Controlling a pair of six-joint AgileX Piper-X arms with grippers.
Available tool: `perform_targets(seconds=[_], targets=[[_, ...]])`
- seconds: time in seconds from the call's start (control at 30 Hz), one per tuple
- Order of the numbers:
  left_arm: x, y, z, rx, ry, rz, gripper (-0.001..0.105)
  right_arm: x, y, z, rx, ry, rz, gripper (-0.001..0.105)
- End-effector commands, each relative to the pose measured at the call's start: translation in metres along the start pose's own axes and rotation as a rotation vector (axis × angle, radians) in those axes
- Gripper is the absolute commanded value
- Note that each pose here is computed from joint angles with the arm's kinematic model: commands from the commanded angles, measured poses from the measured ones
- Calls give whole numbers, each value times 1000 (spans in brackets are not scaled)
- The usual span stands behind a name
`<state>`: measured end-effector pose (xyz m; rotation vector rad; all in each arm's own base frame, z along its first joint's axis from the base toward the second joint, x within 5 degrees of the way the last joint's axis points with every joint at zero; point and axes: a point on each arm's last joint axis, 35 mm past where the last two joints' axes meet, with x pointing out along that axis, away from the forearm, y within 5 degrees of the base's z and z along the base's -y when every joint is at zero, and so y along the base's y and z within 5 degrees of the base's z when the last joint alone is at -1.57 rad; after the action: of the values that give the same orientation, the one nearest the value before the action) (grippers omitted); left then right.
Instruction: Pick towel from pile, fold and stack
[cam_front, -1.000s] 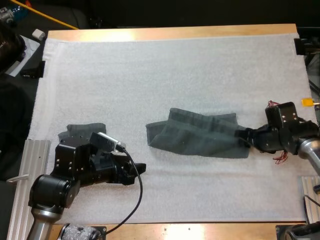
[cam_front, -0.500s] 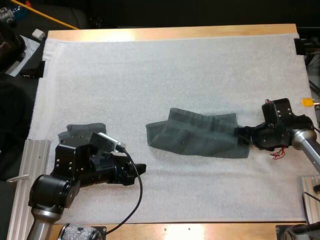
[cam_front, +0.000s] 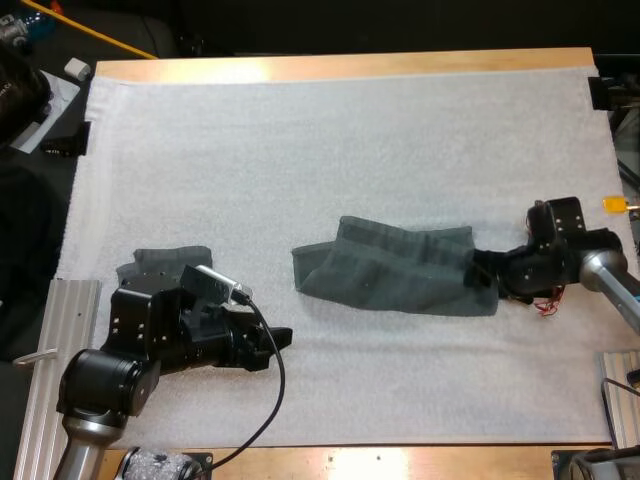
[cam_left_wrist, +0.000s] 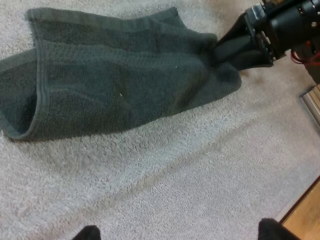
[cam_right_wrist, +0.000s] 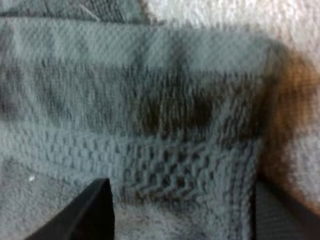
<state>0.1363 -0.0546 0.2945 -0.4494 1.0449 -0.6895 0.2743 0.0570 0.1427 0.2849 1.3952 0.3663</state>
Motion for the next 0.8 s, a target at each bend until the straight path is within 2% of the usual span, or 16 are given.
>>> perform_targets(seconds=[0.0, 0.07, 0.13, 0.37, 0.4, 0.47, 0.6, 0.63, 0.7, 0.77], targets=[[-1, -2, 1, -1, -3, -6, 60, 7, 1, 2, 34, 18, 63, 55], [-1, -1, 1, -2, -3, -4, 61, 9, 1, 2, 47, 27, 76, 54], [-1, -2, 1, 1, -3, -7, 61, 12, 2, 1, 55, 37, 81, 48], [-1, -1, 0, -5, 6, -4, 61, 10, 5, -1, 61, 39, 47, 5], [-1, -1, 0, -6, 8, -4, 61, 8, 5, -1, 53, 33, 33, 2], [-1, -1, -1, -5, 10, -4, 61, 0, 6, -2, 24, 17, -20, 1], [-1, -1, -1, -8, 14, -6, 61, -33, 13, -6, -119, -23, -267, 0], [-1, -1, -1, -7, 13, -8, 61, -36, 14, -6, -132, -30, -271, 0], [-1, -2, -1, -7, 12, -10, 61, -30, 14, -6, -100, -33, -197, 0], [-2, -2, -1, -9, 13, -13, 61, -48, 16, -8, -177, -45, -328, 0]])
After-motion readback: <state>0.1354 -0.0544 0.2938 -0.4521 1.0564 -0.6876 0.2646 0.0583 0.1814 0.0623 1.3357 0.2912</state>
